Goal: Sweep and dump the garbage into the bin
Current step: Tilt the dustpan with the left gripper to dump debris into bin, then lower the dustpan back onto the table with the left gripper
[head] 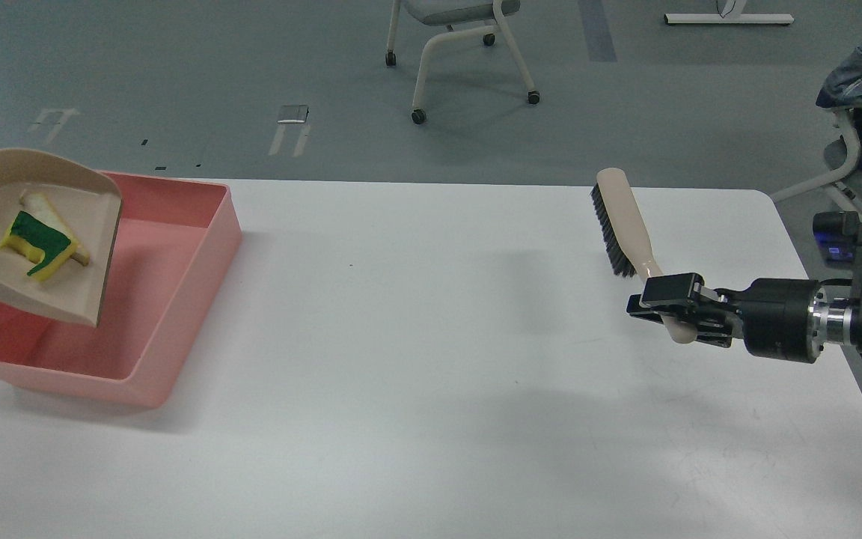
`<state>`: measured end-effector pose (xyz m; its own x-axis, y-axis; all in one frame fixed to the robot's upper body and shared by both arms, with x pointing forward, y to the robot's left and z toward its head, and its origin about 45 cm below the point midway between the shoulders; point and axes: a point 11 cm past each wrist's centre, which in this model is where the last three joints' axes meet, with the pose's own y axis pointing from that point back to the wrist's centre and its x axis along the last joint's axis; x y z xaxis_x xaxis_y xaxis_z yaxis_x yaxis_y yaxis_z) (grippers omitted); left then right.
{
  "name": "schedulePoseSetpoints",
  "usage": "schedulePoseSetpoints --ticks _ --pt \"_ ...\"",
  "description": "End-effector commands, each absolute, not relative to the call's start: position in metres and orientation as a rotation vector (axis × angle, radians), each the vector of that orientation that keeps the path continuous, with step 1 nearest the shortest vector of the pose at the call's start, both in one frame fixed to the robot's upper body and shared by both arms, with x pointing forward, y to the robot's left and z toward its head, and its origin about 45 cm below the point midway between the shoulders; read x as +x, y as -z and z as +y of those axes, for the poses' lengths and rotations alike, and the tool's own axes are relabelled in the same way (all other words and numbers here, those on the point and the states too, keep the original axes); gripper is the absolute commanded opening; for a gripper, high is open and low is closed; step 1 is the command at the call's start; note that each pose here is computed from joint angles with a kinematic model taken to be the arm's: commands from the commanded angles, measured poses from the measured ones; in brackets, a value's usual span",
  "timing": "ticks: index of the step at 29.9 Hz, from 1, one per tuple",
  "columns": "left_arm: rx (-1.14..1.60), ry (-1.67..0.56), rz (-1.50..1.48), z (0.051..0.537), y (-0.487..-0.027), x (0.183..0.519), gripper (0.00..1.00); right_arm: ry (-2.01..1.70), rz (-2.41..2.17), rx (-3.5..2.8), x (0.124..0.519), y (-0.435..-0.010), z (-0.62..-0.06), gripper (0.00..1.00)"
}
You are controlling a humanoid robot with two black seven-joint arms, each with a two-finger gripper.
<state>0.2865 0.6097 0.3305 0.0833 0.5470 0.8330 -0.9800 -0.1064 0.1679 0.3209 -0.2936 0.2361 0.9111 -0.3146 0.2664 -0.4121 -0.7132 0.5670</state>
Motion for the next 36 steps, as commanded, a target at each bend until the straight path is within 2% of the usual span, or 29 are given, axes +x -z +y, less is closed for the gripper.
schedulePoseSetpoints --ticks 1,12,16,22,31,36 --pt "0.976 -1.421 -0.672 0.610 -0.336 0.288 0.00 -0.196 -0.517 2.419 0.321 -0.236 -0.294 0.00" --pt "1.013 -1.363 -0.776 0.602 -0.350 0.300 0.00 -0.199 -0.505 2.431 0.322 -0.234 -0.288 0.00" --pt "0.841 -1.424 -0.727 0.594 -0.379 0.316 0.00 -0.197 -0.505 2.431 0.321 -0.234 -0.288 0.00" --pt "0.547 -1.480 -0.540 0.595 -0.419 0.315 0.00 -0.197 -0.503 2.432 0.321 -0.234 -0.287 0.00" --pt "0.331 -1.554 -0.328 0.625 -0.429 0.299 0.00 -0.196 -0.501 2.432 0.321 -0.233 -0.287 0.00" --pt "0.302 -1.554 -0.301 0.622 -0.425 0.300 0.00 -0.189 -0.503 2.431 0.320 -0.232 -0.288 0.00"
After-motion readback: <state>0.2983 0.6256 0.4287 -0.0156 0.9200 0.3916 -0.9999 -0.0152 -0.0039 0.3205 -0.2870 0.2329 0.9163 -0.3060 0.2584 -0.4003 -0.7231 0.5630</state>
